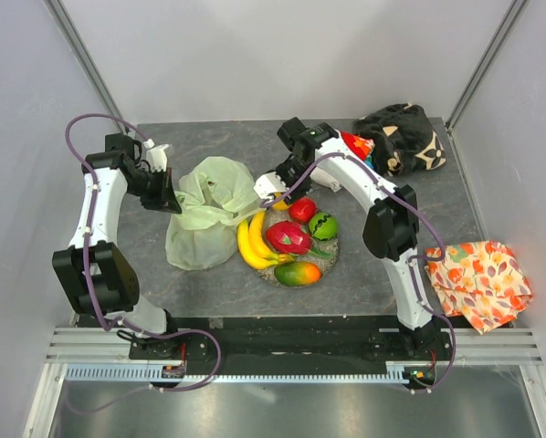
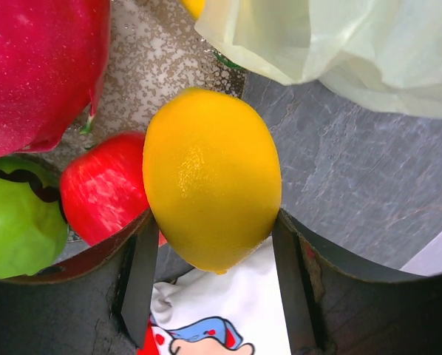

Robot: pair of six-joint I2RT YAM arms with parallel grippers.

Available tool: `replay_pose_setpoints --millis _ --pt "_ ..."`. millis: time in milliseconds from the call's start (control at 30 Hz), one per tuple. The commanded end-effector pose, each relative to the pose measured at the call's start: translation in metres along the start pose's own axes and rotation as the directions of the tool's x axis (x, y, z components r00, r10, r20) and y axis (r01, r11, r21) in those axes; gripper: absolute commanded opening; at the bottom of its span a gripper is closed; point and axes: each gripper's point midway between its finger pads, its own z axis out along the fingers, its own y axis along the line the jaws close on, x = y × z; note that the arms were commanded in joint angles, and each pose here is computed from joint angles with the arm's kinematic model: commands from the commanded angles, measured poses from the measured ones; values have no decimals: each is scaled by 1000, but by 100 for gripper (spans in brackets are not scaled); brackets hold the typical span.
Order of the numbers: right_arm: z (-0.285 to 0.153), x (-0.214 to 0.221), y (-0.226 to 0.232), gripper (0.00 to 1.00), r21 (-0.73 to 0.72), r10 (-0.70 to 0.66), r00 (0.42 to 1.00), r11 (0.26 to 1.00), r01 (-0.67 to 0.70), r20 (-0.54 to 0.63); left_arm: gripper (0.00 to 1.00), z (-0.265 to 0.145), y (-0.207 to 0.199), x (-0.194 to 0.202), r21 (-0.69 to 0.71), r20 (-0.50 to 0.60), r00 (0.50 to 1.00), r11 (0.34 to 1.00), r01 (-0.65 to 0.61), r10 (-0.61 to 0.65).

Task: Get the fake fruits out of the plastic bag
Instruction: Place the fake fruit on the plate.

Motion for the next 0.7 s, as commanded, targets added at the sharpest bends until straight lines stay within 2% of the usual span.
replay_pose_setpoints --millis 0,233,467,667 --pt "-1 -9 -6 49 -15 -132 991 991 132 -2 2 -1 -2 -7 -2 37 999 1000 1 -1" --pt "11 -16 -7 49 -46 -225 974 973 225 -10 2 -1 -2 -10 8 44 999 1000 5 -5" --pt "18 -21 -6 49 -84 -358 933 931 354 -35 2 -1 -3 -15 22 54 999 1000 5 -6" --pt "23 -20 -2 50 -117 -392 919 916 384 -51 2 0 -4 -15 33 56 998 999 4 -6"
